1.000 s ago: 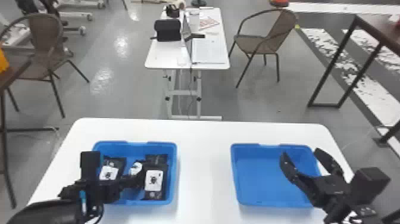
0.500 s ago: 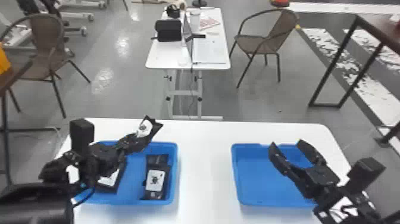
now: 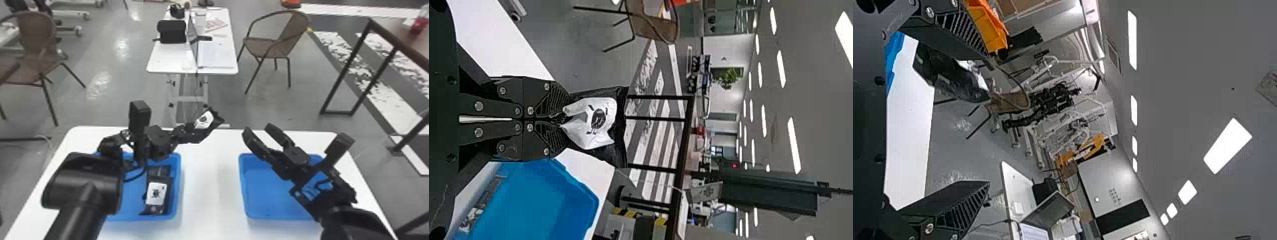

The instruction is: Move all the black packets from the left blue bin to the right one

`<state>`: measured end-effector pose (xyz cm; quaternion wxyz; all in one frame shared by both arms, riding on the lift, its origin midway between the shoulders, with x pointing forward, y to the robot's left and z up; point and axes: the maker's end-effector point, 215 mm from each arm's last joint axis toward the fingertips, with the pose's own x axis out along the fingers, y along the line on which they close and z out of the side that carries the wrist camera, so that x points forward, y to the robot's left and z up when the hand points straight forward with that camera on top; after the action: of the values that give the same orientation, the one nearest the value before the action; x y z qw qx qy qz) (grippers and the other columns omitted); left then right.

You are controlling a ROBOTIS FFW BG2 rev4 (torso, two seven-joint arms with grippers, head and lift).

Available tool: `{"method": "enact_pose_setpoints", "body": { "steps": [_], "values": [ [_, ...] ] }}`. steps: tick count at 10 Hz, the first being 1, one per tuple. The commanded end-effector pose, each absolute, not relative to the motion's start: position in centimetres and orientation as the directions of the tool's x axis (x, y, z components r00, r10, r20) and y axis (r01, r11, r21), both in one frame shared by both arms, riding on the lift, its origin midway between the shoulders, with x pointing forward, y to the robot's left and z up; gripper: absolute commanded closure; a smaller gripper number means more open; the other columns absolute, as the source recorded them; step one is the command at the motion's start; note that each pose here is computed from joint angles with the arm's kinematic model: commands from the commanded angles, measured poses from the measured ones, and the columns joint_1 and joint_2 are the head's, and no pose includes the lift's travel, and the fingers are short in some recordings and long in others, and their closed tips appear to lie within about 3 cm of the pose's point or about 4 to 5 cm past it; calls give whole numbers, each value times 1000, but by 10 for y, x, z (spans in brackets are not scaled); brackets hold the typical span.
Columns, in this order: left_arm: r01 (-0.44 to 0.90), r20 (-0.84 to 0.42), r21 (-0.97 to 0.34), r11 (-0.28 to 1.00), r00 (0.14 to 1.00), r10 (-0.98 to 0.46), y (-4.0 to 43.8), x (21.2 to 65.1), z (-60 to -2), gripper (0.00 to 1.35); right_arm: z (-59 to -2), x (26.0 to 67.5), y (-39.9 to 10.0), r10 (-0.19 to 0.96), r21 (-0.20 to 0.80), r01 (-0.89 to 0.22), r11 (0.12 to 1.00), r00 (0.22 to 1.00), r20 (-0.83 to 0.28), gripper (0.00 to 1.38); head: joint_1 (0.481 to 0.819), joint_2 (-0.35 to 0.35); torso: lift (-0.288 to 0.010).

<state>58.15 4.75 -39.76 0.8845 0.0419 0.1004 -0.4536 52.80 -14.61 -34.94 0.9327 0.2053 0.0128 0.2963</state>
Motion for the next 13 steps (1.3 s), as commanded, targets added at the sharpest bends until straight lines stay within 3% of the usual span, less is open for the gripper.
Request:
{"method": "enact_pose_setpoints", "body": {
  "steps": [1,9,10,12,13],
  "values": [
    [850,-190,-44,525,509,-839,19,588,-394,1208,-341,539,-128,592,397,-582,709,798,113,125,695,-92,0],
    [919,-145,-92,384,369,-918,-45,577,-374,1207,-345,578,-93,637,390,-617,684,765,93,145,695,-125,0],
    [923,-142,-98,371,356,-924,-50,573,-374,1208,-348,582,-92,636,386,-614,689,767,84,286,695,-128,0],
    [930,-148,-96,356,340,-929,-56,569,-376,1208,-361,588,-96,618,386,-583,715,785,41,1104,695,-132,0],
    [931,-150,-95,353,337,-929,-57,568,-376,1208,-368,588,-101,592,384,-551,741,806,16,1296,695,-138,0]
  ]
}}
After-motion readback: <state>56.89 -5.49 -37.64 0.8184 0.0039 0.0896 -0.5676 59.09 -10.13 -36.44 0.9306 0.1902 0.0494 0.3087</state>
